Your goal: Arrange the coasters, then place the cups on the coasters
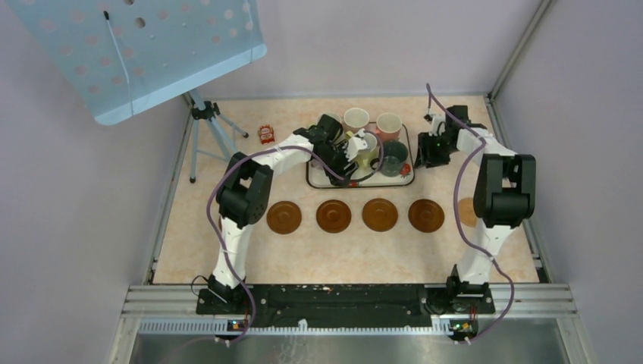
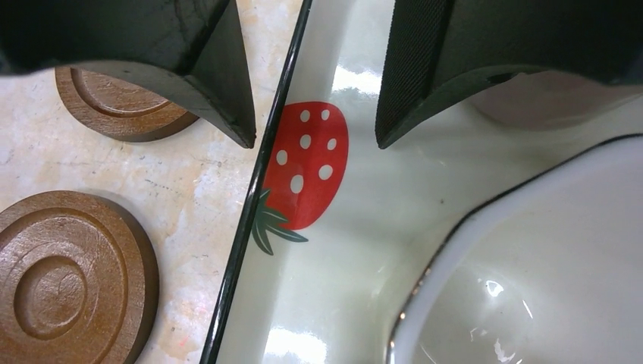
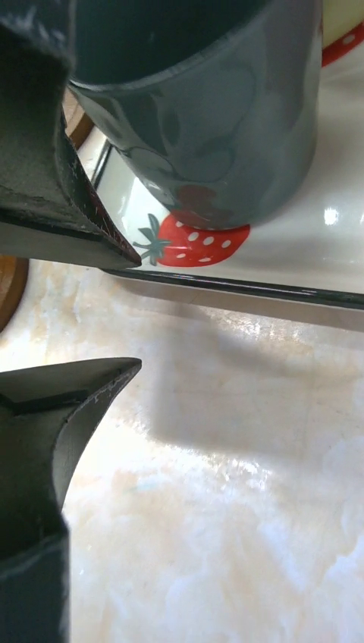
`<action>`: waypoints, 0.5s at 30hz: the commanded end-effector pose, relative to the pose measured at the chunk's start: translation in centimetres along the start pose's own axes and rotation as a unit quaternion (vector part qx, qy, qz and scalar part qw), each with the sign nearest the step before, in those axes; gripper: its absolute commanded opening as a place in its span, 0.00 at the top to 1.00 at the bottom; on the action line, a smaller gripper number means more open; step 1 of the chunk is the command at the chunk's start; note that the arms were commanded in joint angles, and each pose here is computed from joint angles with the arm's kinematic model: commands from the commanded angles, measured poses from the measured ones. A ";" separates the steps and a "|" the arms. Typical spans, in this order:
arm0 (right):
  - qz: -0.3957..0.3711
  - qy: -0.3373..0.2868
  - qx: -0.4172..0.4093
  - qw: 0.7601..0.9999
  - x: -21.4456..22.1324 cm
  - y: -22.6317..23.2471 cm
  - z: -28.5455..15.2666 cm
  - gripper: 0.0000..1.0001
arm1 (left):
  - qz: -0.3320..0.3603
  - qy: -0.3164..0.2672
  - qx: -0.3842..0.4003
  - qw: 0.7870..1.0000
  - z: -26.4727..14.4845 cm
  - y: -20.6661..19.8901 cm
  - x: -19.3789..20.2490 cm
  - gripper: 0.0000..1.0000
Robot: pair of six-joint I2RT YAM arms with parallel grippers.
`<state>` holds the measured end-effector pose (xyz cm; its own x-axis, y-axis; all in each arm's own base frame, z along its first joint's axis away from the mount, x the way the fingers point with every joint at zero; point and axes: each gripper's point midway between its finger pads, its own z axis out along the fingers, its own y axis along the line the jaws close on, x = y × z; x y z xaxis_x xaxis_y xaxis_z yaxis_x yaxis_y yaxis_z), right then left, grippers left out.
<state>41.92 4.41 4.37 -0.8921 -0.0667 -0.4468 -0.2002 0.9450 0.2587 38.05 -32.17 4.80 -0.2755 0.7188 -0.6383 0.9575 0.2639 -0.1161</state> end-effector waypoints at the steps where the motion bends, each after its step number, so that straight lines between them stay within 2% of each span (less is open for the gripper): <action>1: -0.040 -0.058 -0.002 0.998 -2.9 0.8 -4.7 0.52 | 0.016 -0.059 -0.020 0.998 -3.1 -0.1 -4.8 0.33; 8: -0.046 -0.089 -0.010 0.995 -3.9 1.3 -8.1 0.36 | 0.000 -0.099 -0.037 0.994 -3.8 -2.6 -8.2 0.27; 15: -0.022 -0.128 0.006 0.992 -5.6 -0.3 -11.8 0.33 | -0.028 -0.138 -0.093 0.986 -3.3 -2.7 -10.9 0.28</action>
<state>41.04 2.47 11.92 -0.8211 -0.0589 -0.5677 -0.2358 0.9408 0.2434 36.81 -37.00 11.52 -0.2682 0.5996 -0.7541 0.9377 0.3419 -0.0617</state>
